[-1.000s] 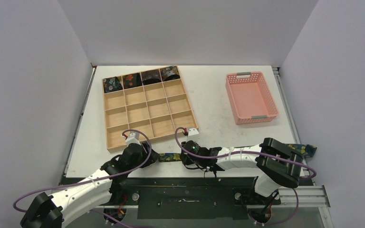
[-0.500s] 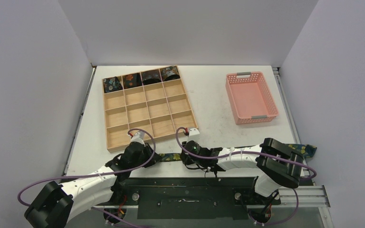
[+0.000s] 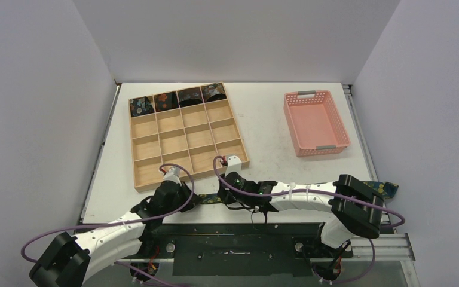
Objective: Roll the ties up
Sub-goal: Pick up the tie at the center of the board.
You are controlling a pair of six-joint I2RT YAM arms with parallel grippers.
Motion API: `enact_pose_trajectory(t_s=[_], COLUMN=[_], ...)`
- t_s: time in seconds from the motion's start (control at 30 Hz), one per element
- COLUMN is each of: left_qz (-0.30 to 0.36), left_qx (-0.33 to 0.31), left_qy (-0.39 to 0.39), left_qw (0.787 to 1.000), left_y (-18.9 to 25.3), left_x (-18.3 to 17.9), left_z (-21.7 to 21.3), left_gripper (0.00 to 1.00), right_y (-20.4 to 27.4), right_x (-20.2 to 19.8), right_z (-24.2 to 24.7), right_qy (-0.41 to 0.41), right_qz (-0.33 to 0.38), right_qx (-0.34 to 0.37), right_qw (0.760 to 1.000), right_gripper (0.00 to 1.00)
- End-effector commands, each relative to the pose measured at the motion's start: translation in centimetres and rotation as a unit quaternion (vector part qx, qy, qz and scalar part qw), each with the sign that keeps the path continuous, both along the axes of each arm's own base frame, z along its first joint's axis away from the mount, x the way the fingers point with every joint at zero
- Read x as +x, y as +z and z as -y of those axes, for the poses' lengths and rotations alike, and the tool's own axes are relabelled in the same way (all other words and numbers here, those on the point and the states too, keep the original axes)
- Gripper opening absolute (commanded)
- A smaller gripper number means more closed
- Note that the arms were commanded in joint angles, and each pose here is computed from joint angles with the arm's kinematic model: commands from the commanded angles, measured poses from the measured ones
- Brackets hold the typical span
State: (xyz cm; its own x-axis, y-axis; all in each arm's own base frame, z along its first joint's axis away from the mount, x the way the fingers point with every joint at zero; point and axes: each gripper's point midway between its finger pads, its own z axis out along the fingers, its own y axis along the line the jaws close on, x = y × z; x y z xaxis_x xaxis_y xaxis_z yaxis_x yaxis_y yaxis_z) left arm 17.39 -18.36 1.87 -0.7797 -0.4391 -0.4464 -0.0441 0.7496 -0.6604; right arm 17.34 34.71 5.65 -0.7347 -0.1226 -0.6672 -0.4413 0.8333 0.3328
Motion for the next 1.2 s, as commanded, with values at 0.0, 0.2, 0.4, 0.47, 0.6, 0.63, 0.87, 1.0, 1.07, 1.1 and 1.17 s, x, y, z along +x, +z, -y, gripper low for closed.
enact_pose_trajectory(t_s=[0.0,0.2,0.4,0.47,0.6,0.63,0.87,1.0,1.07,1.1,1.17], left_qz=[0.017,0.018,0.027,0.026,0.021,0.021,0.037,0.038,0.036,0.036,0.034], left_qx=[-0.009,-0.008,-0.011,-0.011,-0.007,-0.005,-0.006,-0.015,-0.009,-0.008,-0.001], left_qy=[0.003,0.002,0.003,0.002,-0.001,-0.001,0.006,0.016,0.019,0.020,0.022], left_qw=[1.000,1.000,1.000,1.000,1.000,1.000,0.999,0.999,0.999,0.999,0.999], left_y=[0.6,0.9,1.6,1.7,2.0,2.2,5.1,6.3,6.9,7.3,8.0], left_x=[0.4,0.3,0.3,0.1,-0.2,-0.3,-0.7,-0.9,-0.9,-0.9,-0.9], left_z=[0.0,-0.1,-0.3,-0.3,-0.5,-0.6,-1.4,-1.6,-1.8,-1.9,-2.1], left_gripper=[0.00,0.00,0.00,0.00,0.00,0.00,0.00,0.00,0.00,0.00,0.00], right_y=[1.6,-1.9,-4.7,-5.4,-6.5,-6.7,-6.9,-6.6,-6.4,-6.2,-5.8], right_x=[0.3,0.1,-0.1,-0.3,-0.7,-0.9,-1.9,-2.2,-2.5,-2.7,-2.9], right_z=[-2.4,-0.6,1.3,1.4,1.1,0.9,-2.4,-5.0,-6.2,-6.8,-7.9], right_qy=[0.021,0.002,-0.018,-0.016,-0.014,-0.013,0.010,0.023,0.031,0.036,0.043], right_qz=[0.014,-0.008,-0.022,-0.028,-0.044,-0.049,-0.084,-0.105,-0.118,-0.124,-0.134], right_qx=[0.014,-0.045,-0.087,-0.092,-0.087,-0.083,-0.009,0.041,0.066,0.079,0.104], right_qw=[1.000,0.999,0.996,0.995,0.995,0.995,0.996,0.993,0.990,0.988,0.985], right_gripper=[0.10,0.05,0.05,0.05,0.05,0.05,0.05,0.05,0.05,0.05,0.05])
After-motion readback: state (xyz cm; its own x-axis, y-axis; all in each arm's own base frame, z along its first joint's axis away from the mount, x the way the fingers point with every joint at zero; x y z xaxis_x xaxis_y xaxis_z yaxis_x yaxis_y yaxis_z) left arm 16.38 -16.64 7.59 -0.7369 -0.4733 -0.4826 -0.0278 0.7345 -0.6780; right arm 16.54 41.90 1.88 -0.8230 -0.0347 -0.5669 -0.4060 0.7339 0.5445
